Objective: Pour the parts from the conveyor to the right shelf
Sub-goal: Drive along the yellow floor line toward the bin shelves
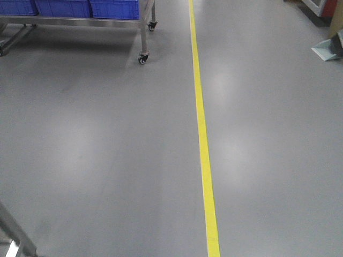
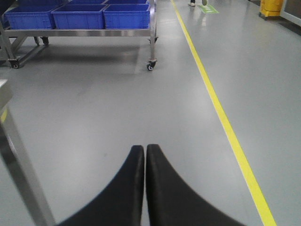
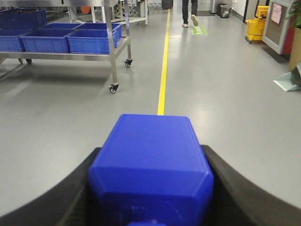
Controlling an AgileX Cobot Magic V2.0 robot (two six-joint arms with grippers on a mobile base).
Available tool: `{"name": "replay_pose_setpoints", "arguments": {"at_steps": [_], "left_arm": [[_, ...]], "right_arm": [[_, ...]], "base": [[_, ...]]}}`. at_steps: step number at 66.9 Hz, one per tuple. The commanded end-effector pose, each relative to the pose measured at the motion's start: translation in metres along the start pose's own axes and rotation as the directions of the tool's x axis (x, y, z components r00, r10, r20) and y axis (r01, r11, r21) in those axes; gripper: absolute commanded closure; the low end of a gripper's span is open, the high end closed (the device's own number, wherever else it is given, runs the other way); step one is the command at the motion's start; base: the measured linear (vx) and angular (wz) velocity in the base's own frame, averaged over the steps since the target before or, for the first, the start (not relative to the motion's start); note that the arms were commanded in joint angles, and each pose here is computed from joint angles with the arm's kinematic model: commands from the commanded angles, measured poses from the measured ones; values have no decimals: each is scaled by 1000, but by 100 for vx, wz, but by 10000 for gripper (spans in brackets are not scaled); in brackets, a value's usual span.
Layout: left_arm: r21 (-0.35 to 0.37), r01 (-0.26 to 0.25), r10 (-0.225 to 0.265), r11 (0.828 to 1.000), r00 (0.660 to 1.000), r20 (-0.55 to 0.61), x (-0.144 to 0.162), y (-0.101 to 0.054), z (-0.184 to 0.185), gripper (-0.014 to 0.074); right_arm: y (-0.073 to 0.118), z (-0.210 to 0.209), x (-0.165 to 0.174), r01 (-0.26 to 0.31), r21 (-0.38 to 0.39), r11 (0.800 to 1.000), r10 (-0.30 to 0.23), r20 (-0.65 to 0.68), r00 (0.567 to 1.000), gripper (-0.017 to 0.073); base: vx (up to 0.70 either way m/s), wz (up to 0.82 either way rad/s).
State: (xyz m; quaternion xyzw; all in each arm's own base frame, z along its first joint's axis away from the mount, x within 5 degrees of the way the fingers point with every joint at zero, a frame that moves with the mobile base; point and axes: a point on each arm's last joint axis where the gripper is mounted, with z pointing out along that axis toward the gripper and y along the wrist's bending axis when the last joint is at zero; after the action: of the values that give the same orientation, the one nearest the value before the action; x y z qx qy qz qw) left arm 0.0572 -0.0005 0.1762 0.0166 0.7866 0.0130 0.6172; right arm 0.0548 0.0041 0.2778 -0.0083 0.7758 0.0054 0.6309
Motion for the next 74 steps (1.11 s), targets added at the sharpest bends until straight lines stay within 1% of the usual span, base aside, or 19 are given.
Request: {"name": "replay_pose_setpoints", "arguments": {"at_steps": [1,52,74], "left_arm": [[3,11,-11,1000,999,31,2,0,3,599],[3,11,-11,1000,999,31,2,0,3,599],[3,11,-11,1000,999,31,2,0,3,599]], "right_arm": [[-1,-3,-16,7,18,1000,-8,101,995,565],[-1,-3,-16,7,17,1000,-8,100,995,565],[-1,-3,-16,7,17,1000,-8,100,995,565]], "base": [[82,12],[79,15],[72,30]]}}
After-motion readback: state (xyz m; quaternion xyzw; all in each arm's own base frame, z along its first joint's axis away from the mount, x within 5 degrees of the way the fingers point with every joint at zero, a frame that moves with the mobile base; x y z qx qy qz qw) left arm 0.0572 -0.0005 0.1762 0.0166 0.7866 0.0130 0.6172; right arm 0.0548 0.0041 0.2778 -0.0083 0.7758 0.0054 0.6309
